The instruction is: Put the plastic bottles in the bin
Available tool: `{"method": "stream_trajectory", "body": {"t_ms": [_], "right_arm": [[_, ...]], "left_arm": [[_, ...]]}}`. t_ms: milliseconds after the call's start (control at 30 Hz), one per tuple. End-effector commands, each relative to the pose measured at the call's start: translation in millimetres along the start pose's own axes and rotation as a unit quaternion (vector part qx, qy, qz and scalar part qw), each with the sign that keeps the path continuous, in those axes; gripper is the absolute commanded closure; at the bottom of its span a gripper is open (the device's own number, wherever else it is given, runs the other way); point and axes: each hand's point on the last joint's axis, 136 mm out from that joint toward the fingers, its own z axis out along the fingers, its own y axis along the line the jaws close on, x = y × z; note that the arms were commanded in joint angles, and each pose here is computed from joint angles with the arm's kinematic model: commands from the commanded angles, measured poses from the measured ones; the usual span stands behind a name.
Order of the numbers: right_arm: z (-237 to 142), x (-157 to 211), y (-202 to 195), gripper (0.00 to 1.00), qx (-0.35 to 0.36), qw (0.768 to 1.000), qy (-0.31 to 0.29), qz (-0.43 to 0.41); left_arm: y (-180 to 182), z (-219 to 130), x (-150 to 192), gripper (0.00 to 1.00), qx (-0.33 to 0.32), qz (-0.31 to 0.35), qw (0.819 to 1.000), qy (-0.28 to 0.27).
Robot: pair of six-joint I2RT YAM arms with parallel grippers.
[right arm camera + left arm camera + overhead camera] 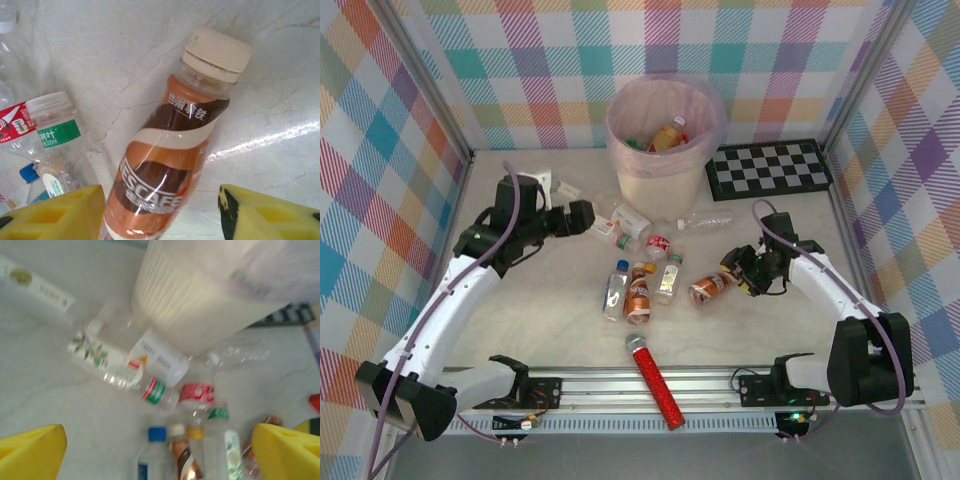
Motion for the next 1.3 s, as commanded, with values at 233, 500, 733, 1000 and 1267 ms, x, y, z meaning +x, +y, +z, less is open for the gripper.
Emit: {"method": "stream_trajectory", "body": {"t_ms": [233, 500, 733, 1000, 1267], "right_arm": [[53, 18, 22, 0.17, 0.027, 0.998, 0.061, -0.008], [67, 8, 23, 0.29, 0.034, 0.998, 0.053, -0.006], [38, 0, 33, 0.40, 0.041, 0.998, 0.026, -0.045], [-59, -45, 71, 0.44, 0.006, 0.991, -0.077, -0.110], [-167, -85, 161, 0.49, -0.079, 0.952, -0.204, -0.213]], "left_arm": [[30, 28, 59, 0.05, -0.011, -0.081, 0.996, 0.043], [46, 31, 101, 0.05, -0.025, -0.109, 0.990, 0.082], [47, 43, 110, 0.05, -0.014, -0.132, 0.987, 0.085], [33, 57, 124, 0.05, 0.032, -0.152, 0.981, 0.120], [11, 75, 154, 0.07, 0.059, -0.159, 0.974, 0.149]]}}
